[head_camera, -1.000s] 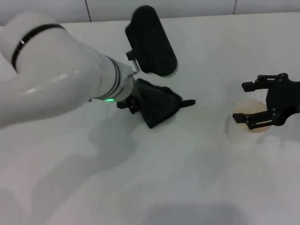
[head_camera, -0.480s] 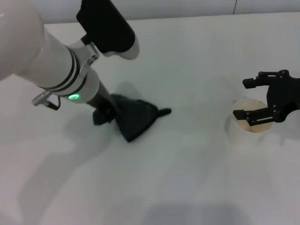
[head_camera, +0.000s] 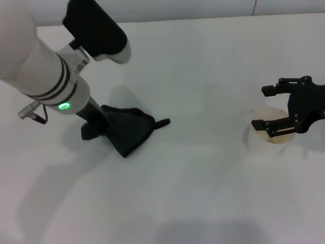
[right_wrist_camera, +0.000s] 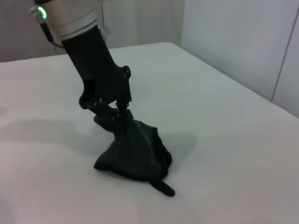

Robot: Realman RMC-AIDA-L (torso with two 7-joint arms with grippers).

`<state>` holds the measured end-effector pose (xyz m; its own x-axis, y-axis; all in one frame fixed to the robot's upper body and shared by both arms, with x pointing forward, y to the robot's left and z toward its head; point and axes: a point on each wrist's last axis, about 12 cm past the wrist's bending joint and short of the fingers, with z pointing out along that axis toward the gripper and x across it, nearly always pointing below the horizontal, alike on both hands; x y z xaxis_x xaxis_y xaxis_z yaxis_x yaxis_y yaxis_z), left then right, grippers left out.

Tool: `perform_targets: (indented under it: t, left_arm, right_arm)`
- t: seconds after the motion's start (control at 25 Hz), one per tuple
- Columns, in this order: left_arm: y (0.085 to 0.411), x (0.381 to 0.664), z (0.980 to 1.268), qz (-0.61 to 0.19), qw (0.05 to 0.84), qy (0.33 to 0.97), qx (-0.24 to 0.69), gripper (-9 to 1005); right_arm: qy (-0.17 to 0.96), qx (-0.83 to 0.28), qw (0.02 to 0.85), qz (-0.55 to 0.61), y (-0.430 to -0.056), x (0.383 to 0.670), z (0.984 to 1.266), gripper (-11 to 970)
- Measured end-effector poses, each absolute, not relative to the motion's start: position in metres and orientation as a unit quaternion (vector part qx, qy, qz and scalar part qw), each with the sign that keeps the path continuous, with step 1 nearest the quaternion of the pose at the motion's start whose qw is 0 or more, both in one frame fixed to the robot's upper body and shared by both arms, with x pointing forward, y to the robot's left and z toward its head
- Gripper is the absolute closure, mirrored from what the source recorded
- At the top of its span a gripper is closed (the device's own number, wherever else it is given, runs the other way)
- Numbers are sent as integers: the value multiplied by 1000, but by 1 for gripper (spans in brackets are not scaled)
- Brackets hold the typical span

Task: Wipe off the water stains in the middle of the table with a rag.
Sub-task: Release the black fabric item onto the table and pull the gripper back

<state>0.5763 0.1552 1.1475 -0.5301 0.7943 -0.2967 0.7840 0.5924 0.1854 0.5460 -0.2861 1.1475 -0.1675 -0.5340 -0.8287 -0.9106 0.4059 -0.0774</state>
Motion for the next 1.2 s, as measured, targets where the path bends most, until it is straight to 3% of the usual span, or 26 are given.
perform_targets:
  t: [0.28, 0.4, 0.8, 1.2]
  left_arm:
    - [154, 576, 1145, 18, 177, 871, 458, 867]
    - [153, 576, 1146, 19, 180, 870, 459, 642]
    - [149, 577, 1148, 19, 192, 864, 466, 204]
    - [139, 572, 1156, -25, 239, 843, 481, 128]
  right_arm:
    - [728, -497, 413, 228, -285, 546, 1148, 90]
    - [728, -497, 412, 229, -285, 546, 1147, 90]
    - [728, -498, 411, 230, -285, 546, 1147, 90]
    - [727, -498, 412, 230, -285, 545, 1148, 90]
